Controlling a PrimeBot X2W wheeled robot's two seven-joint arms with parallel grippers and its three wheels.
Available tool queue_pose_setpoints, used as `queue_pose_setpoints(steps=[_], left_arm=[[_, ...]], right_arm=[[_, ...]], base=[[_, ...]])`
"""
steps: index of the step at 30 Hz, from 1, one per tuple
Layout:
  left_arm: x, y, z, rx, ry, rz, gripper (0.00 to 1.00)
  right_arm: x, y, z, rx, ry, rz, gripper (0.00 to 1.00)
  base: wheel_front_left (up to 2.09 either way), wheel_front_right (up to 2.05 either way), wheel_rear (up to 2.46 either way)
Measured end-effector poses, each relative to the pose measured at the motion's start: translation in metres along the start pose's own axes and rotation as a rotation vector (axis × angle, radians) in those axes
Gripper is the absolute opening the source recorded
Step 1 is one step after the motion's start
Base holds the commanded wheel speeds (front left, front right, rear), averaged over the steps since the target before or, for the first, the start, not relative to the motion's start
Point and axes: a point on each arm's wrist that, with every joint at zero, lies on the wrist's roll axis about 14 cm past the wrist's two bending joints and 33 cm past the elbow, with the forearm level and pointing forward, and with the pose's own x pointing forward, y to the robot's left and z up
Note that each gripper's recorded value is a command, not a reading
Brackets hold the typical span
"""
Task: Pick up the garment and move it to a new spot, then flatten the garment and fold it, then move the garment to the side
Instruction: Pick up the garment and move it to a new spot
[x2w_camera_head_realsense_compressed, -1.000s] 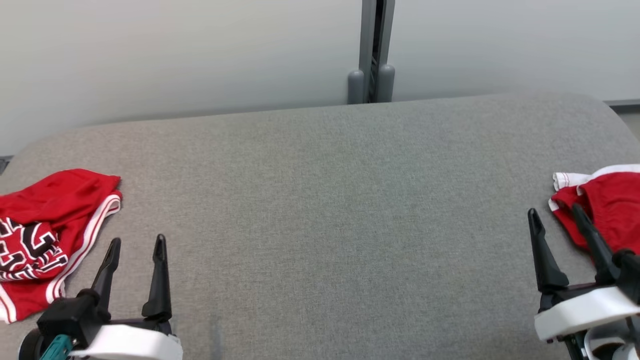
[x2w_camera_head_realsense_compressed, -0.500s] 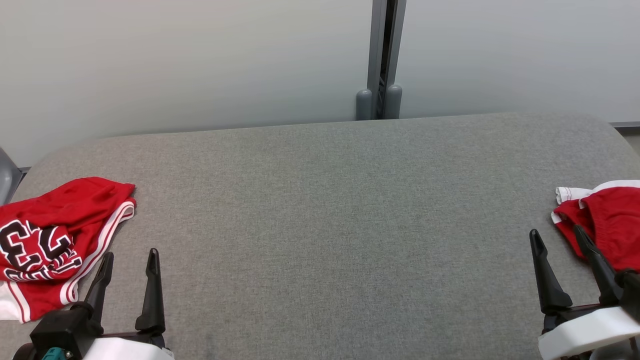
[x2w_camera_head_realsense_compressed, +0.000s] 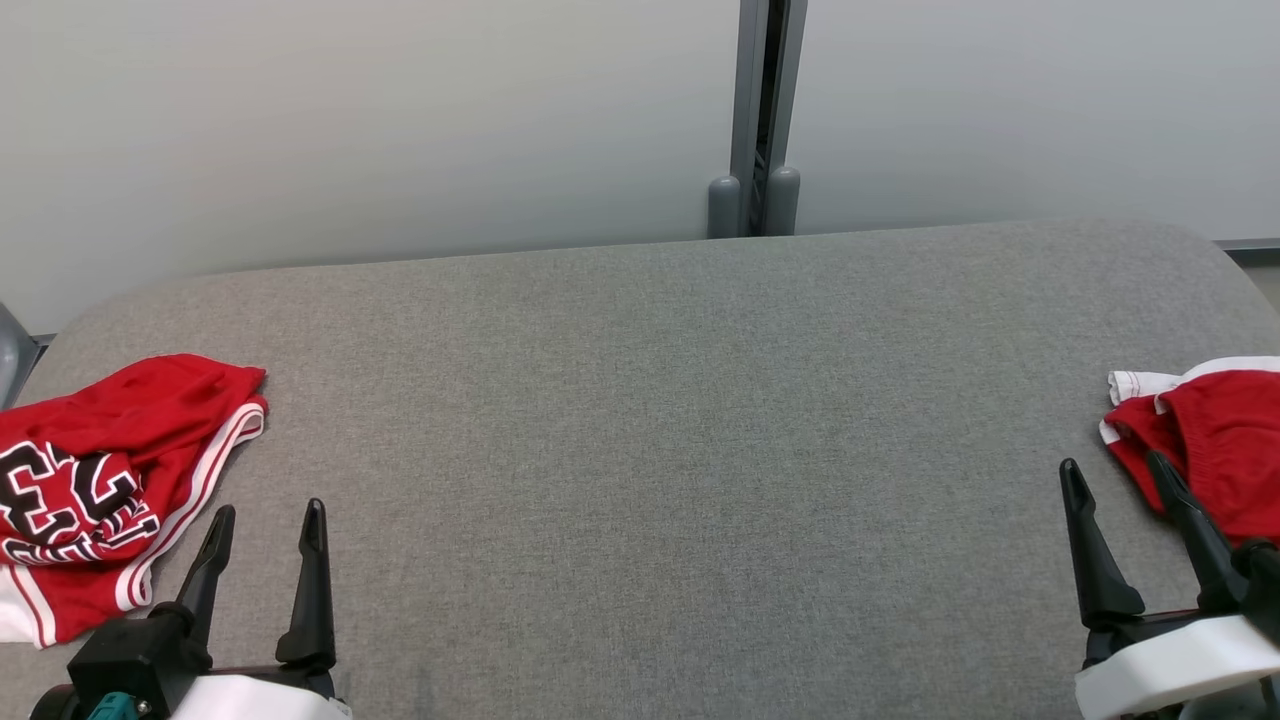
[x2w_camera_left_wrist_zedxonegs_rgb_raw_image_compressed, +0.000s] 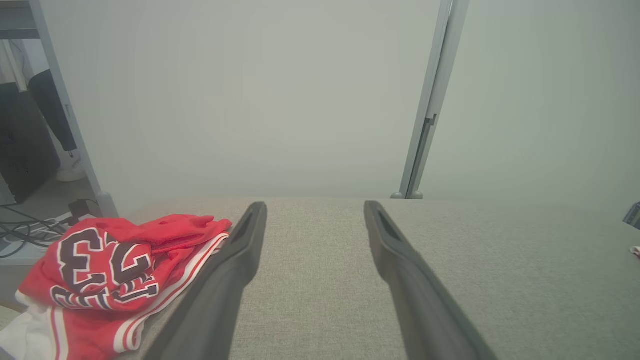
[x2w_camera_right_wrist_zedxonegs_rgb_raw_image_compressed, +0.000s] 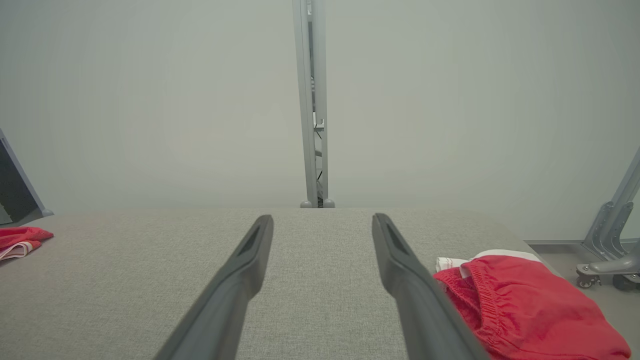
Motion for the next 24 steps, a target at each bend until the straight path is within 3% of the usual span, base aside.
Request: queue_pose_setpoints(steps=[24], left_arm=[[-0.004, 0.011, 0.008, 0.007, -0.020, 0.039, 1.00]], right_arm=[[0.009, 0.008, 0.001, 0.002, -0.010, 0.026, 1.00]], base=[[0.00, 0.00, 0.00]])
